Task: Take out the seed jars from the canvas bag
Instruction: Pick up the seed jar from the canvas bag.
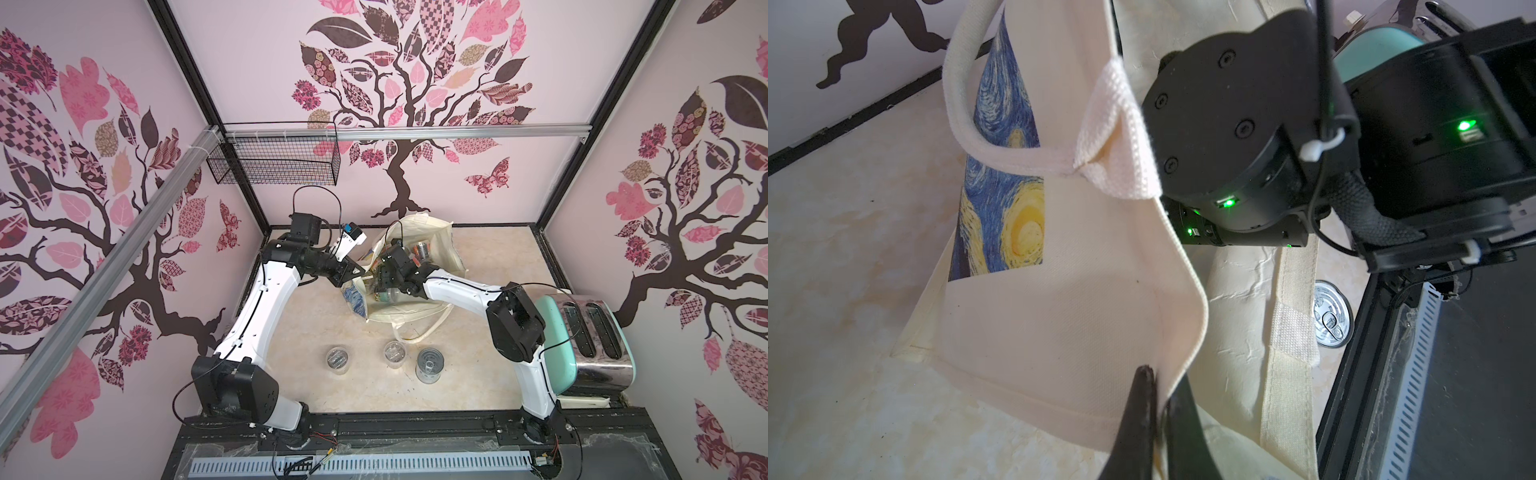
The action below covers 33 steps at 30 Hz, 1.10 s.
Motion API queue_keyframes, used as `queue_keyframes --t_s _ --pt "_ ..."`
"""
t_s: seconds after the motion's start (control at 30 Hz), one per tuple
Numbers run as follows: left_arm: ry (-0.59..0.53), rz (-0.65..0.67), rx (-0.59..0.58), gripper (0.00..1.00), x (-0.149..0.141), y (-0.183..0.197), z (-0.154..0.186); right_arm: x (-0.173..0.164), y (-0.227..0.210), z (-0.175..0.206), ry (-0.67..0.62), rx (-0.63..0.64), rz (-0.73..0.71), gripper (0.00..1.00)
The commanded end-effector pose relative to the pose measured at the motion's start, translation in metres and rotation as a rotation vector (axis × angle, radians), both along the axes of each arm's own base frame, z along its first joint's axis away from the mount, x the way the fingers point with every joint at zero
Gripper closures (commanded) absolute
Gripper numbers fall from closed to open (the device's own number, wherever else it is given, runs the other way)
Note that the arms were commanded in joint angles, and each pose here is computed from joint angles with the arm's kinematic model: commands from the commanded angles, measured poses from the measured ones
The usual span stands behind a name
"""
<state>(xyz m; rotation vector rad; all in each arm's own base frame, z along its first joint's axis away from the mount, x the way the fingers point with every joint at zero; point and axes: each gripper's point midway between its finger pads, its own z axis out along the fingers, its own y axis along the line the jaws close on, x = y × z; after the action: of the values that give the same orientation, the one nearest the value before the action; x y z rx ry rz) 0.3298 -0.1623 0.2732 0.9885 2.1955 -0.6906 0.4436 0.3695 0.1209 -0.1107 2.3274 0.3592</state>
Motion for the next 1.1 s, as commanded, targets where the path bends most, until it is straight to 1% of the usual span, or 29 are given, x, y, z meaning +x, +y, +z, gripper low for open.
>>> queue_keyframes --t_s 0.0,0.17,0.4,0.67,0.93,1.07 --pt "0.018 0.002 -0.014 1.0 -0.004 -0.001 0.006 0.001 0.003 0.027 -0.049 0.052 0.024 0.33" --pt "0.019 0.021 -0.003 1.0 -0.002 0.002 0.004 -0.008 0.0 0.049 -0.05 0.076 0.043 0.34" --pt "0.031 0.127 0.012 1.0 0.015 0.013 -0.001 -0.028 -0.007 0.088 -0.056 0.144 0.075 0.34" --pt "0.044 0.164 0.009 1.0 0.023 0.016 -0.002 -0.054 -0.023 0.119 -0.03 0.166 0.108 0.35" --pt "0.06 0.27 0.036 1.0 0.039 0.029 -0.009 -0.086 -0.076 0.16 0.044 0.169 0.121 0.34" --pt "0.06 0.306 0.051 1.0 0.047 0.037 -0.008 -0.103 -0.113 0.186 0.031 0.109 0.096 0.33"
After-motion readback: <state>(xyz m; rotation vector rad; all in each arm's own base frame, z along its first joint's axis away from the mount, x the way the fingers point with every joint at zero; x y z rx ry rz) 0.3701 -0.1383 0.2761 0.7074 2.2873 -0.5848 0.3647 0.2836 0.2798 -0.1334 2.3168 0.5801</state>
